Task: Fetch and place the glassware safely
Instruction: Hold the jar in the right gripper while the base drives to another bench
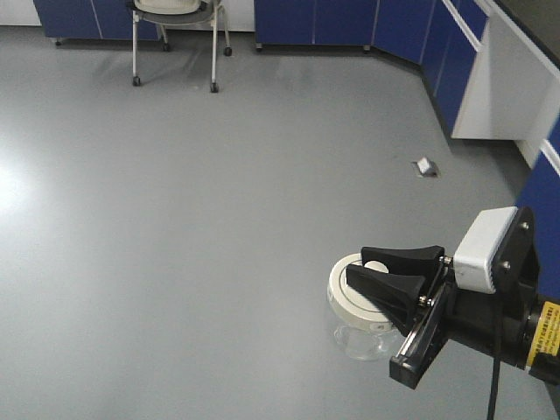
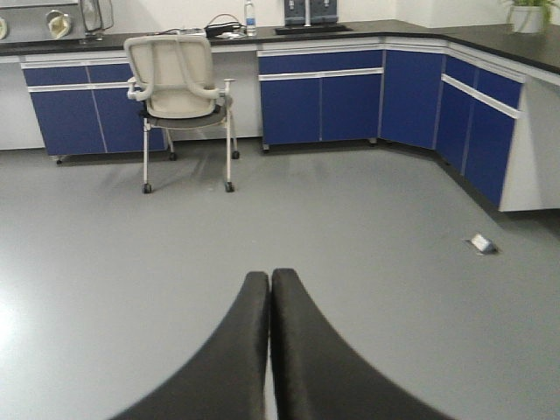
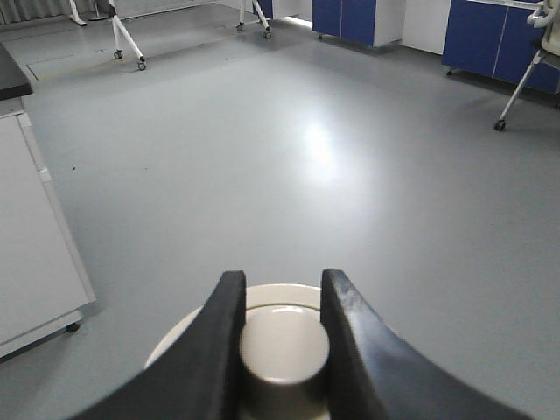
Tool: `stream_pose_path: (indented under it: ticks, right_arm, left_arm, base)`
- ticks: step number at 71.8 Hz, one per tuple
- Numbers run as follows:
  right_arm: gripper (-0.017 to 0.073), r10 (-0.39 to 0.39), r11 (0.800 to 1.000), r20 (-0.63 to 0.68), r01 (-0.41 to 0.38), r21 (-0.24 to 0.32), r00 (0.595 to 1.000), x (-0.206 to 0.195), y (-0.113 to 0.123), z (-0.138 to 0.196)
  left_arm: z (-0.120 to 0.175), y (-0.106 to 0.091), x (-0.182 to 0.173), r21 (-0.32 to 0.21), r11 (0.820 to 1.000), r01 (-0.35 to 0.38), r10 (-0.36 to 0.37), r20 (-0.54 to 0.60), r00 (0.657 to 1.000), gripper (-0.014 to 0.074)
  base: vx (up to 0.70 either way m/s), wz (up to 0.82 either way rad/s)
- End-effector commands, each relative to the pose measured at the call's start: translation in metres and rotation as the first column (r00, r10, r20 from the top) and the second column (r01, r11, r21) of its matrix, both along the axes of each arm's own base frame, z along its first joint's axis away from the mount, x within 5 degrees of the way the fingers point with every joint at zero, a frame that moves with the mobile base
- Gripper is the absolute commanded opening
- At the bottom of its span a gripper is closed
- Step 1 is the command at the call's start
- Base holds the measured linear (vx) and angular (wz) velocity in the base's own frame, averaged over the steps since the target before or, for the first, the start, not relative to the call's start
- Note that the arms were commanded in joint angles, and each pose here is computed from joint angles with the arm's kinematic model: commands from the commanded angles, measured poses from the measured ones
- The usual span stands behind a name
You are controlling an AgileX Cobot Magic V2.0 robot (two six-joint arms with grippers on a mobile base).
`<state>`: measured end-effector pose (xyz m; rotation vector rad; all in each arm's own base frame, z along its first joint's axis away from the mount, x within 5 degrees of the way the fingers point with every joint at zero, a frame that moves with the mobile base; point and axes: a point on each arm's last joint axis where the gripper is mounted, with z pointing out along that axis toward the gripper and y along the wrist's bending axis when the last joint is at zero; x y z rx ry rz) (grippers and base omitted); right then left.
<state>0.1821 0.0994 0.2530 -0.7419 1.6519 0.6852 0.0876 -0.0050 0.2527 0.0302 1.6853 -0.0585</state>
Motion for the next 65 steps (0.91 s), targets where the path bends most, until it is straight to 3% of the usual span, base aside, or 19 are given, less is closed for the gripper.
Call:
stream_pose_path:
  ticks: [1, 65]
  right_arm:
    - [-0.0003, 0.01, 0.996, 0.064, -0.015, 0.089, 0.998, 0.0002, 0.0011, 0.0189]
    - [-0.0003, 0.013, 0.996, 0.065, -0.019, 0.087, 0.998, 0.0, 0.0013, 0.0189]
  left_arm:
    - [0.0145, -0.0008, 0.0016, -0.015, 1.0, 0.008, -0.006, 0.086, 0.996, -0.0007]
    - [0.0145, -0.0008, 0.0017, -0.015, 1.0, 0.008, -0.006, 0.086, 0.996, -0.0007]
  base:
    - [0.71, 0.2]
    - [0.73, -0.04]
